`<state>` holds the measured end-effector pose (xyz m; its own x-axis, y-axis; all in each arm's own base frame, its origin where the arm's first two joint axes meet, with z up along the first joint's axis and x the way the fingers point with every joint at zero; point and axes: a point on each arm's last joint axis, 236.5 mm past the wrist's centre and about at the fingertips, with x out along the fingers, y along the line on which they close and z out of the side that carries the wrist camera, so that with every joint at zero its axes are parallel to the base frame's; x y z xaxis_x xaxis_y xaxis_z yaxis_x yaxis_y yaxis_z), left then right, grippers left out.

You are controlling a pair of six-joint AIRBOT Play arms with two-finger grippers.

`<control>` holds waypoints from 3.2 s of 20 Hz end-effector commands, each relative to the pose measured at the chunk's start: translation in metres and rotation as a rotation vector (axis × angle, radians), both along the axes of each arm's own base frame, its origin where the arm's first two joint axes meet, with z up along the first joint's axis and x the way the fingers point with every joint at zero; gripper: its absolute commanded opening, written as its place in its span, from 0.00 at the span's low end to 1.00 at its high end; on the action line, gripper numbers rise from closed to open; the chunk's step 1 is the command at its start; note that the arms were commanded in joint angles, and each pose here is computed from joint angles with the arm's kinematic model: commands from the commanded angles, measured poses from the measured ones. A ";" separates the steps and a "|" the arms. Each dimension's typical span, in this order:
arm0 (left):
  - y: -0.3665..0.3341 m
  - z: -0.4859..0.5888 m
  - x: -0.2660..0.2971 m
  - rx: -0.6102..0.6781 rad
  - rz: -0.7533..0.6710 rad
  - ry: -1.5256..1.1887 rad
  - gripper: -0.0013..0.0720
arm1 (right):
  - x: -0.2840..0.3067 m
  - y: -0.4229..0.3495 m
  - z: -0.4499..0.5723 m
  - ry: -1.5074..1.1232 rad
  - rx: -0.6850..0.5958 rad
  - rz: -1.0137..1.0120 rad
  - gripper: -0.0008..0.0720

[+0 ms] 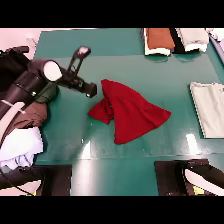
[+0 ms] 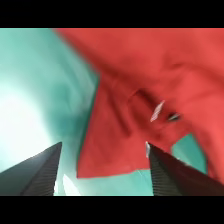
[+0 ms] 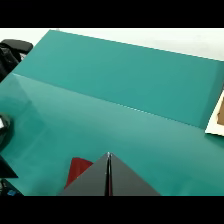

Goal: Fold the shirts.

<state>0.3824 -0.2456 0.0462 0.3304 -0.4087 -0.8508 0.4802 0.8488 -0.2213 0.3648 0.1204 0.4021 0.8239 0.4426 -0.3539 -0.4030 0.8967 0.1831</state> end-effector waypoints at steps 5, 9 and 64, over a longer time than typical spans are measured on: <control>-0.033 -0.113 -0.020 -0.149 0.037 0.297 0.86 | -0.006 0.001 -0.014 0.057 -0.023 0.015 0.03; -0.035 -0.112 -0.011 -0.165 0.053 0.278 0.17 | -0.009 -0.002 -0.024 0.099 -0.040 0.018 0.03; 0.163 0.352 -0.028 -0.210 0.366 -0.856 0.05 | -0.044 -0.112 -0.043 -0.022 -0.013 -0.276 0.03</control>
<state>0.3554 -0.0821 0.3922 0.9401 -0.2708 -0.2069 0.2601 0.9624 -0.0778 0.3099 -0.0014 0.3711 0.9399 0.1488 -0.3073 -0.1088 0.9837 0.1434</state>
